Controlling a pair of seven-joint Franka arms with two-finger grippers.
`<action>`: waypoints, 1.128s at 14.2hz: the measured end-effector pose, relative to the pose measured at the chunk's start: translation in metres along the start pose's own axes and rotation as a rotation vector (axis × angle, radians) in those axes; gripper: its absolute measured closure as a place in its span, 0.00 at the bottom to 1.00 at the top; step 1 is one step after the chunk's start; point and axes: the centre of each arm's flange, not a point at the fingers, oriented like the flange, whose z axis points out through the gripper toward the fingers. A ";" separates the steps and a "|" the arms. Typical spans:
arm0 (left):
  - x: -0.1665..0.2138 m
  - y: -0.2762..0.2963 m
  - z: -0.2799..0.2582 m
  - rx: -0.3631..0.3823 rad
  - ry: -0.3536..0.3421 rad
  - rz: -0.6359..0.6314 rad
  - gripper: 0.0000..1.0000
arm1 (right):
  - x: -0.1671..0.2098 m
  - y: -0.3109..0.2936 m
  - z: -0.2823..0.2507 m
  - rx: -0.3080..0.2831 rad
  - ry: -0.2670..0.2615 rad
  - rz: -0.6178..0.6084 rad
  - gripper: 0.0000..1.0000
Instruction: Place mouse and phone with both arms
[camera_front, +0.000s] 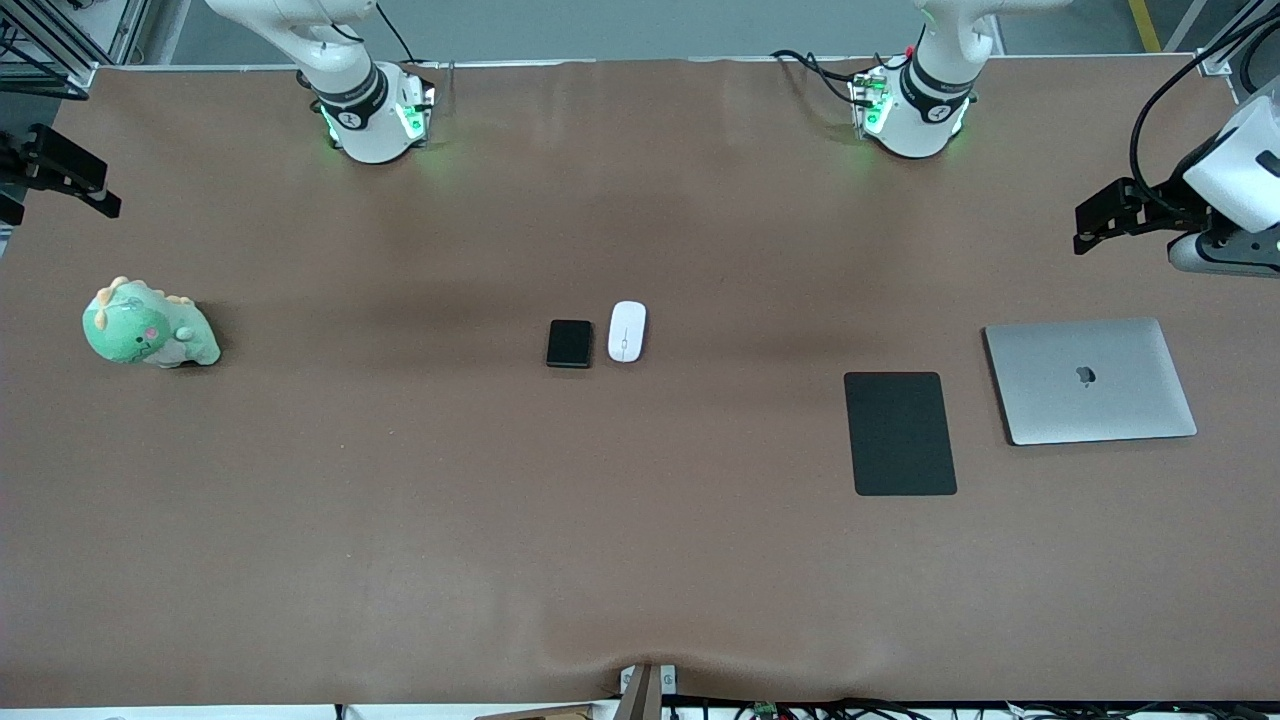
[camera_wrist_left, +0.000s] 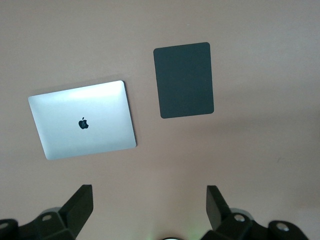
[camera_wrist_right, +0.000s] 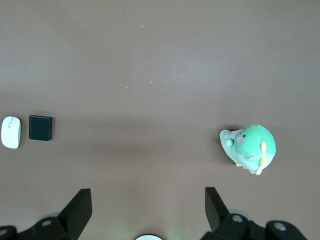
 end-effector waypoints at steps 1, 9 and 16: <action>0.000 0.000 0.000 0.000 -0.001 0.000 0.00 | 0.000 0.000 0.000 0.000 0.000 0.001 0.00; 0.005 0.001 0.009 -0.002 -0.019 -0.002 0.00 | 0.000 0.002 0.000 0.000 -0.001 0.003 0.00; 0.034 0.095 0.047 0.008 -0.080 -0.057 0.00 | 0.000 0.002 0.000 0.000 -0.001 0.004 0.00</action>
